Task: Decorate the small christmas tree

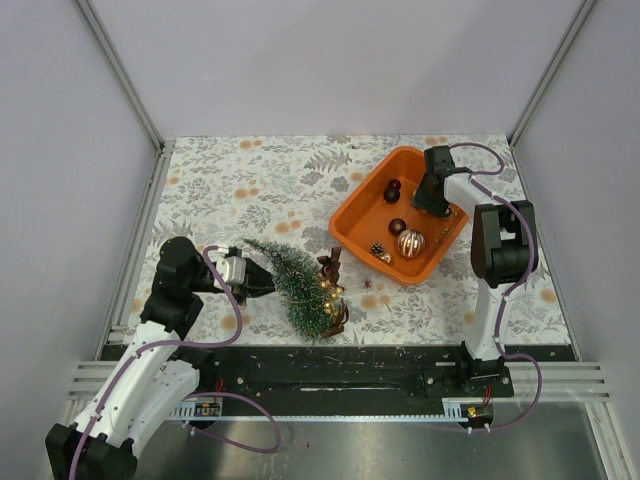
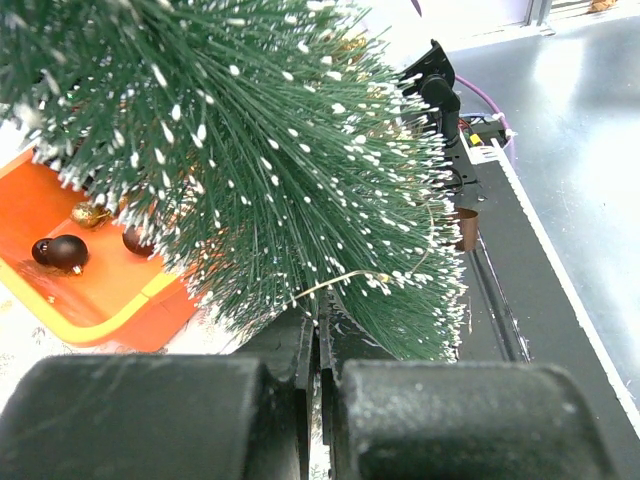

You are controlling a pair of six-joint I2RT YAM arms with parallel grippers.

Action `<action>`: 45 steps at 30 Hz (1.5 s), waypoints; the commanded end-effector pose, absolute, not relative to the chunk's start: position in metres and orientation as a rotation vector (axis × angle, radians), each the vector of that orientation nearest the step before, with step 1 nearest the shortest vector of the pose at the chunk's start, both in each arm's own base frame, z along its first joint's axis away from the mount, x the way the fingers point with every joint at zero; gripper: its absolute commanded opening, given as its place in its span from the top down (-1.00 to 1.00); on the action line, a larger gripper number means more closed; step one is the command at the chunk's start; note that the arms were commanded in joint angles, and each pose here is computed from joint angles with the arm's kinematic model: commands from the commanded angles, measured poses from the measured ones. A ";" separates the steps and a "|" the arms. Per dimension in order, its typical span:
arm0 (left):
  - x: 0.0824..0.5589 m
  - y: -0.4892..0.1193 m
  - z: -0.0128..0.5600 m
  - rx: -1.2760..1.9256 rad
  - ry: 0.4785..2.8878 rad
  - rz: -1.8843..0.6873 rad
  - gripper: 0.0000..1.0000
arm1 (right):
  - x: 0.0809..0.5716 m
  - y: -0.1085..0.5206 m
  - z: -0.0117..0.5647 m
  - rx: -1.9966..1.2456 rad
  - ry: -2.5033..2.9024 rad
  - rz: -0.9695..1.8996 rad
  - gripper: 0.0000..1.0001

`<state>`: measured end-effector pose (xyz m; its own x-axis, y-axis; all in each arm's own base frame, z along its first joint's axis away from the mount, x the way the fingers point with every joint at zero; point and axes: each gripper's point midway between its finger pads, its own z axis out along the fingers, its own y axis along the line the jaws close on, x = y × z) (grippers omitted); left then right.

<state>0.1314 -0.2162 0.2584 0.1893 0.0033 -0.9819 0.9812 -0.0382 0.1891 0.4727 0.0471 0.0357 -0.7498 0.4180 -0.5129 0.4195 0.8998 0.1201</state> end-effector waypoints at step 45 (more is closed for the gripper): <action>0.126 -0.213 0.267 1.343 0.981 -1.042 1.00 | 0.491 0.100 0.066 0.386 2.490 0.016 -0.23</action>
<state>0.1267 -0.2133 0.2577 0.1898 0.0059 -0.9818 0.9814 -0.0287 0.1896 0.4734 0.1010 0.0672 -0.7865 0.2729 -0.5540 0.2591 0.9601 0.1050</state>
